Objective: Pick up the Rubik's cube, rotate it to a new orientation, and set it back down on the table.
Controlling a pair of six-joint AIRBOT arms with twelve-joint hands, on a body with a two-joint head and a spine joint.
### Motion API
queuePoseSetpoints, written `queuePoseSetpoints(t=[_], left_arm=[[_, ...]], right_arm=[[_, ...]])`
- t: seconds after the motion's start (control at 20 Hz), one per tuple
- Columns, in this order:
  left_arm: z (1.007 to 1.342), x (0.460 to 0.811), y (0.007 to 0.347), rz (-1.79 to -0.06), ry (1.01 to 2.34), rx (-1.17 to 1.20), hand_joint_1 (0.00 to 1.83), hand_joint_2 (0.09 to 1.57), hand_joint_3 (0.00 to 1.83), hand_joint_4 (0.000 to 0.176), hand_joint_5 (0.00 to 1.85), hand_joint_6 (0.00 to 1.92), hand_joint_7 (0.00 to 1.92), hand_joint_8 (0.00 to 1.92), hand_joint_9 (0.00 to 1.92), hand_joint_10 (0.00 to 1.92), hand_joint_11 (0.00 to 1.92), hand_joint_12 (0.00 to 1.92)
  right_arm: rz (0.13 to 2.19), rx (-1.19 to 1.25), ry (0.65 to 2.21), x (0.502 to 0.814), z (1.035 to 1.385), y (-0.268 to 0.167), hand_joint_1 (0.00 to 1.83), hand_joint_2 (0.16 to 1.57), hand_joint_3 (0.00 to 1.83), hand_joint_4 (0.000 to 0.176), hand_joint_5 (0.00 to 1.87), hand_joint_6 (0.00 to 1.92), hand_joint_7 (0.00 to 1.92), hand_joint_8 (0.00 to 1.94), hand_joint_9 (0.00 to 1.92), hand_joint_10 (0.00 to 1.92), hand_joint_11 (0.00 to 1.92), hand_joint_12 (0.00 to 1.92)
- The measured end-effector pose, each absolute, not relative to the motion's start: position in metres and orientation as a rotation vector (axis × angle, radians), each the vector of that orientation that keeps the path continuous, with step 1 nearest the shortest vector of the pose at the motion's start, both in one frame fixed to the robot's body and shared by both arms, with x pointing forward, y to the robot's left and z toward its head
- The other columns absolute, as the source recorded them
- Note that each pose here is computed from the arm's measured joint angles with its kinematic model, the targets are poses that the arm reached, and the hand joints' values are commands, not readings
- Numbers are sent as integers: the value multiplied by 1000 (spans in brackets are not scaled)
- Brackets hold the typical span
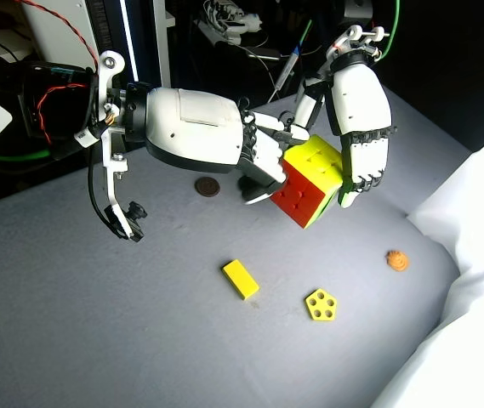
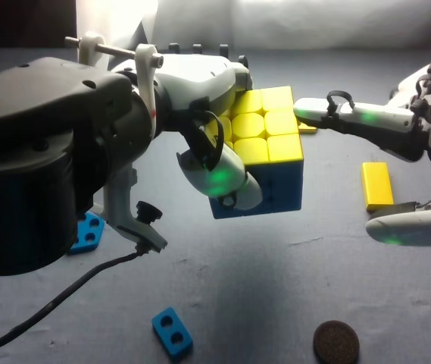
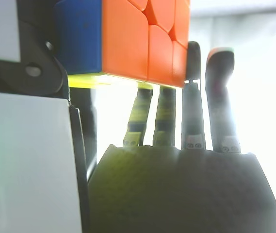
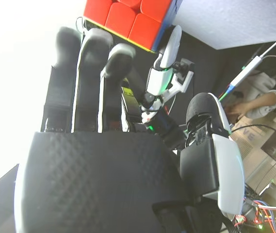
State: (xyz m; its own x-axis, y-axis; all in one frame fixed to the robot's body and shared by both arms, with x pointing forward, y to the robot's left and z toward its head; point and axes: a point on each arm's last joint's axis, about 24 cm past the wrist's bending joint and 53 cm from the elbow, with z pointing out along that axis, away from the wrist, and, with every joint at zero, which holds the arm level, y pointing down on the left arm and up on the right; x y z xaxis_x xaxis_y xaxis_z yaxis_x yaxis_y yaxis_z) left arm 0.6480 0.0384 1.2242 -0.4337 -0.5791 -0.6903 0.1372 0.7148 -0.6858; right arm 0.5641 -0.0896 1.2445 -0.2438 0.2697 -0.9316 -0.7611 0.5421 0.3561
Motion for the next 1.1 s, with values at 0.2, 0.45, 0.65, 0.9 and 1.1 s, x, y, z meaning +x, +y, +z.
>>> queuePoseSetpoints(t=[0.2, 0.45, 0.65, 0.9, 1.1], left_arm=[[1227, 648, 38, -842, 1849, -338, 1090, 1174, 7, 0, 843, 1226, 389, 1729, 337, 1888, 308, 1921], [1231, 649, 37, -841, 1841, -331, 1086, 1177, 3, 0, 842, 1226, 377, 1746, 339, 1898, 321, 1921], [1231, 649, 37, -841, 1844, -333, 1117, 1143, 0, 0, 906, 1122, 437, 1625, 377, 1798, 297, 1896], [1231, 649, 37, -839, 1844, -329, 1111, 1160, 0, 0, 874, 1173, 417, 1717, 372, 1875, 332, 1921], [1230, 649, 37, -839, 1844, -329, 1094, 1167, 0, 0, 865, 1189, 426, 1678, 371, 1834, 304, 1918]], right_arm=[[1042, -458, 1540, 561, 1237, -79, 0, 1225, 1, 0, 0, 0, 822, 1941, 1002, 1921, 951, 1921], [1033, -463, 1583, 562, 1225, -73, 0, 1225, 1, 0, 0, 0, 754, 1941, 951, 1921, 878, 1921], [1035, -466, 1608, 562, 1218, -68, 0, 1232, 3, 0, 0, 0, 701, 1941, 934, 1921, 887, 1921], [1033, -467, 1608, 562, 1218, -68, 0, 1241, 6, 0, 0, 0, 653, 1941, 900, 1921, 877, 1921], [1014, -485, 1627, 560, 1208, -70, 0, 1244, 7, 0, 0, 0, 576, 1941, 871, 1921, 855, 1921]])
